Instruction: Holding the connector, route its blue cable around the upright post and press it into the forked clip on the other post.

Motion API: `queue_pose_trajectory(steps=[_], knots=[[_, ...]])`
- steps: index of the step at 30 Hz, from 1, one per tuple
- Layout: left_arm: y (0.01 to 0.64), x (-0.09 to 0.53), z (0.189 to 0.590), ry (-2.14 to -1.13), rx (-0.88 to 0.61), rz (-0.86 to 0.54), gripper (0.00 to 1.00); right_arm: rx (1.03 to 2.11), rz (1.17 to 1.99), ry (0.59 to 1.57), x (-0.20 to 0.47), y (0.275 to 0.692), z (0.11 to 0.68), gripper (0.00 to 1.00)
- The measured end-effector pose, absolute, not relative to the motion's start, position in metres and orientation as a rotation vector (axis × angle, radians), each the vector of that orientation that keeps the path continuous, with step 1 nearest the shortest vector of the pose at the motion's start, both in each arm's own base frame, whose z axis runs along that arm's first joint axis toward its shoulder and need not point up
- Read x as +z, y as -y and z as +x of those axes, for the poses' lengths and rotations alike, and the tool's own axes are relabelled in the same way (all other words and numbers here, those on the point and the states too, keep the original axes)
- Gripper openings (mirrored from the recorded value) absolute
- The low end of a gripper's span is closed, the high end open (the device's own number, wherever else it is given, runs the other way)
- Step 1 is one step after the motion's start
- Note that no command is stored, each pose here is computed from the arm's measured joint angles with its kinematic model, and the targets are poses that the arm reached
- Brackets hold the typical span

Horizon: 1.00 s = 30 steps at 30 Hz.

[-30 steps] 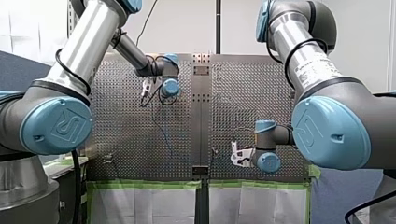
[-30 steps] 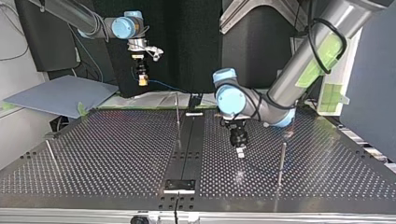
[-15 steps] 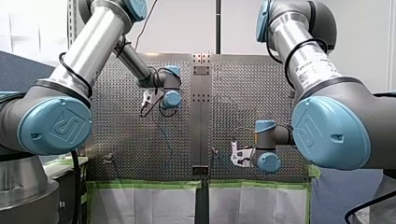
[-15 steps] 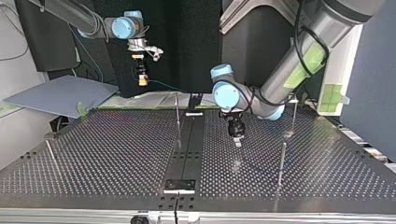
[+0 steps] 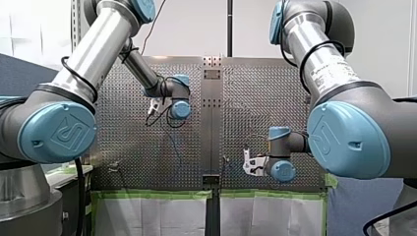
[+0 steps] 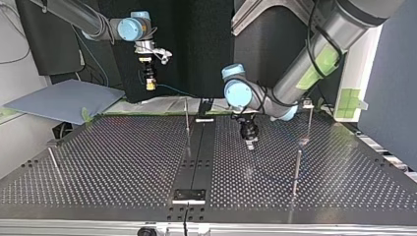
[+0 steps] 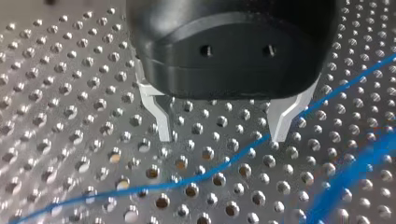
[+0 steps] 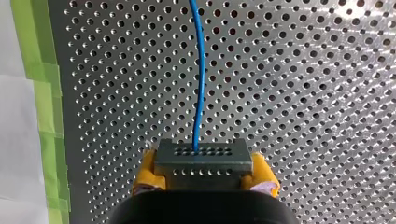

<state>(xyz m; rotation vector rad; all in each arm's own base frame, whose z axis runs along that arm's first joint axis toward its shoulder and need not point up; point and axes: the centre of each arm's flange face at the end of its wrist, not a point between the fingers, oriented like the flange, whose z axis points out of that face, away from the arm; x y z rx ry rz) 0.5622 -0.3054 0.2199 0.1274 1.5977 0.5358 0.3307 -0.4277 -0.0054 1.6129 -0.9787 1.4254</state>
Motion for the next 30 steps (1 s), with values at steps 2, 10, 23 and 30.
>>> queue_pose_trajectory(steps=[2, 10, 23, 30], knots=[[0.309, 0.215, 0.562, -1.601, 0.539, 0.155, 1.0, 1.425, 1.613, 0.979, -0.005, 0.428, 0.331, 0.0], [0.319, 0.175, 0.558, -1.647, 0.609, 0.247, 1.0, 1.427, 1.611, 0.979, -0.005, 0.428, 0.331, 0.0], [0.313, 0.154, 0.559, -1.675, 0.669, 0.273, 1.0, 1.429, 1.609, 0.979, -0.005, 0.428, 0.331, 0.0], [0.318, 0.149, 0.557, -1.679, 0.661, 0.293, 1.0, 1.425, 1.612, 0.98, -0.006, 0.428, 0.33, 0.0]])
